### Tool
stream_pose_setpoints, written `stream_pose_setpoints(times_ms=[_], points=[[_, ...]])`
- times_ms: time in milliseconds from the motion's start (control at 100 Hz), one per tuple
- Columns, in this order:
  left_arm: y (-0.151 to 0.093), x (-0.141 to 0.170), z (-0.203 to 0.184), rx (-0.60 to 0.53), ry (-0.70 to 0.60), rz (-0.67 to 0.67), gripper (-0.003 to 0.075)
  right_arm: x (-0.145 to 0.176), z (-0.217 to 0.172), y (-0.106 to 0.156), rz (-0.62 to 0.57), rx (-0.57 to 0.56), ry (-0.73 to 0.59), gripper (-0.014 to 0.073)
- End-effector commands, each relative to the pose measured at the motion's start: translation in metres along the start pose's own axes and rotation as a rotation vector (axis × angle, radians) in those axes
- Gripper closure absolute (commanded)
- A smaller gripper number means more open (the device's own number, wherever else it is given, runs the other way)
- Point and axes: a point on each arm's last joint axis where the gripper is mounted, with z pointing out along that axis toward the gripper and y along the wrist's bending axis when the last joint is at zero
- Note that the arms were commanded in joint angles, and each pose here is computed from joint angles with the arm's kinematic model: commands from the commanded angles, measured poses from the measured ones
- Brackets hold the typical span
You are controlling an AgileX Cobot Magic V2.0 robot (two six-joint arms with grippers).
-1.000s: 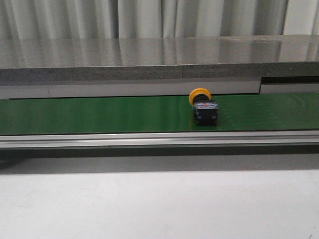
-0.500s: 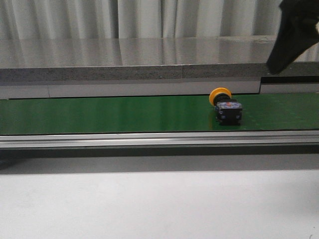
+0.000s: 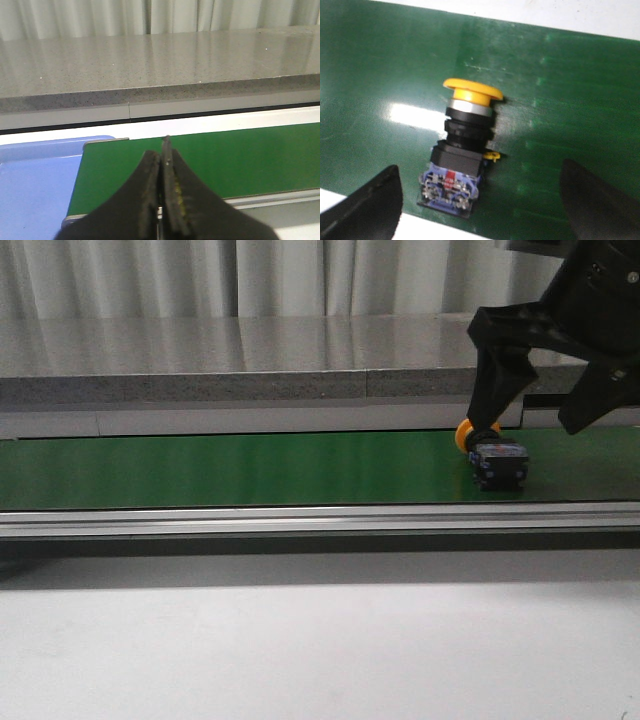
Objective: Move button from left to right
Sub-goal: 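Lower the right gripper onto the button and close on its body, then lift the button with the right gripper and carry it over the green tray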
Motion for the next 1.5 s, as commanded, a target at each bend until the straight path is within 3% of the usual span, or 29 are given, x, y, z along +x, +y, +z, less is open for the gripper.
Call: stream_pose_setpoints(times_ms=[0,230,520,660,830,1040,1280,1490], points=[[0.002,-0.016,-0.001,-0.018,-0.100,-0.010,0.0741,-0.017,-0.011,0.002,-0.029,0.005,-0.103,-0.0037],[0.002,-0.016,-0.001,-0.018,-0.100,-0.010,0.0741,-0.012,0.009,-0.002,-0.052,0.027,-0.026,-0.0001],[0.002,-0.016,-0.001,-0.018,-0.100,-0.010,0.0741,-0.011,0.006,-0.001,-0.057,0.022,0.047,0.0428],[0.002,-0.016,-0.001,-0.018,-0.100,-0.010,0.0741,-0.024,-0.015,0.002,-0.080,0.027,0.043,0.0442],[0.002,-0.016,-0.001,-0.018,-0.100,-0.010,0.0741,-0.042,-0.049,-0.007,-0.158,0.117,-0.035,0.0442],[0.002,-0.016,-0.001,-0.018,-0.100,-0.010,0.0741,-0.049,-0.069,-0.058,-0.147,0.293,-0.068,0.0442],[0.002,-0.016,-0.001,-0.018,-0.100,-0.010,0.0741,-0.042,-0.086,-0.139,0.033,0.438,-0.117,0.0442],[0.002,-0.016,-0.001,-0.018,-0.100,-0.010,0.0741,-0.030,-0.083,-0.190,0.136,0.510,-0.119,0.0442]])
